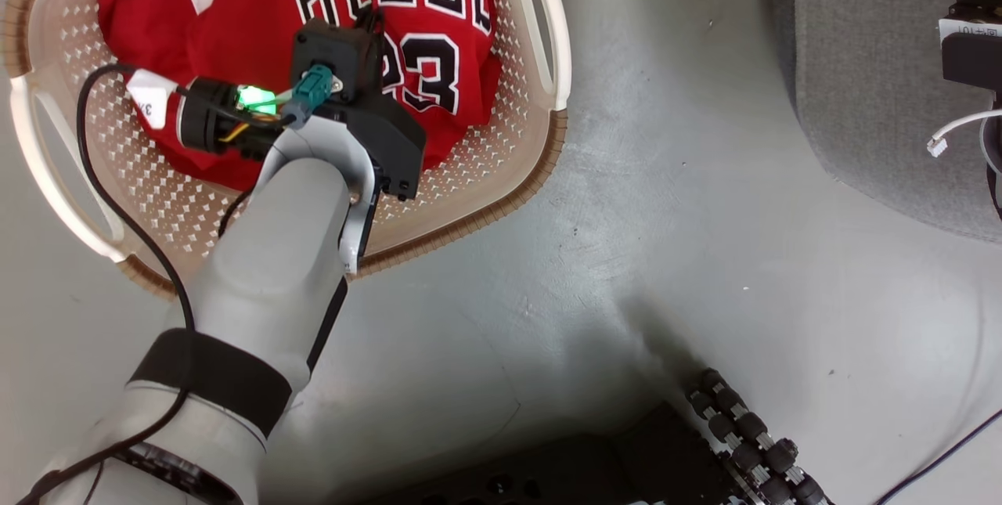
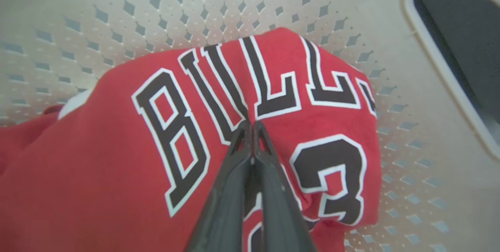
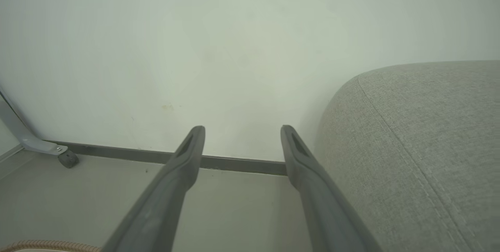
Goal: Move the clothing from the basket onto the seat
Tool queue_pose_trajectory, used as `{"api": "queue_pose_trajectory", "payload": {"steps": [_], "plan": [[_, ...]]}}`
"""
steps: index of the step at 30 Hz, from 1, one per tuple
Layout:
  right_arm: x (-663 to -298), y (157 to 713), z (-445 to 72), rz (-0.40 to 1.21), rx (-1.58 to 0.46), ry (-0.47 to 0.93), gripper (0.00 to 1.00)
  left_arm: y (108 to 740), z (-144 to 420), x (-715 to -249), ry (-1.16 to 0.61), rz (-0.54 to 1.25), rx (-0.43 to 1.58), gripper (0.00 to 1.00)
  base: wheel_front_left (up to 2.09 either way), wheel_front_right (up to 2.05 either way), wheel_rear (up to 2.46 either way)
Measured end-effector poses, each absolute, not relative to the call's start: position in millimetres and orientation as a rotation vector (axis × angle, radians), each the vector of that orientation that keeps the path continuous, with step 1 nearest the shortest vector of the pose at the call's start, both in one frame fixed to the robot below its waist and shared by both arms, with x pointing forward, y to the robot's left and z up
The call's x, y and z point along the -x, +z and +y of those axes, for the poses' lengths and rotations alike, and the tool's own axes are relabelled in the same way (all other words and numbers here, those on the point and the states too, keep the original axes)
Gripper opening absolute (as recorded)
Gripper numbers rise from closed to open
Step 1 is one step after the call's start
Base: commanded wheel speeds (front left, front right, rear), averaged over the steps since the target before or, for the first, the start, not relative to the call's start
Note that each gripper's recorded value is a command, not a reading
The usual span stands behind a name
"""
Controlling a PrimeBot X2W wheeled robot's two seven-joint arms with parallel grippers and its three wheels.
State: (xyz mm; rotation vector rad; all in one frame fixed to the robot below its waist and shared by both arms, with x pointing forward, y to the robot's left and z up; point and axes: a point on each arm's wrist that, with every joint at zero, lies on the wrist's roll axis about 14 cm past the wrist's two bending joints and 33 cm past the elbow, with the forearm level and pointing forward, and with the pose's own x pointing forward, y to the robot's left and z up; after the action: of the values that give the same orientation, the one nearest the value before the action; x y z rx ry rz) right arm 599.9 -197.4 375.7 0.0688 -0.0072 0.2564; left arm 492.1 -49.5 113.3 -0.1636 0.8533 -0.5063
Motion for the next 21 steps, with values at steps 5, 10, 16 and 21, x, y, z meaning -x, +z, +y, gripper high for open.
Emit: {"api": "queue_pose_trajectory", "payload": {"steps": [5,10,16,21], "plan": [[-598.8,381.6,-202.6,-0.002,-0.080,0.238,1.00,120.5,-46.6,-481.7,-0.516,0.860,0.147,0.00,0.00,0.00,0.00],[-593.1,384.8,-203.4,0.016,-0.080,0.233,1.00,131.6,-40.0,-472.6,-0.497,0.867,0.159,0.00,0.00,0.00,0.00],[-591.3,393.8,-195.6,0.015,-0.084,0.253,1.00,153.7,-36.5,-478.9,-0.475,0.831,0.187,0.00,0.00,0.00,0.00],[-586.9,400.9,-194.5,0.024,-0.085,0.252,1.00,176.0,-30.3,-477.6,-0.452,0.807,0.214,0.00,0.00,0.00,0.00]]}}
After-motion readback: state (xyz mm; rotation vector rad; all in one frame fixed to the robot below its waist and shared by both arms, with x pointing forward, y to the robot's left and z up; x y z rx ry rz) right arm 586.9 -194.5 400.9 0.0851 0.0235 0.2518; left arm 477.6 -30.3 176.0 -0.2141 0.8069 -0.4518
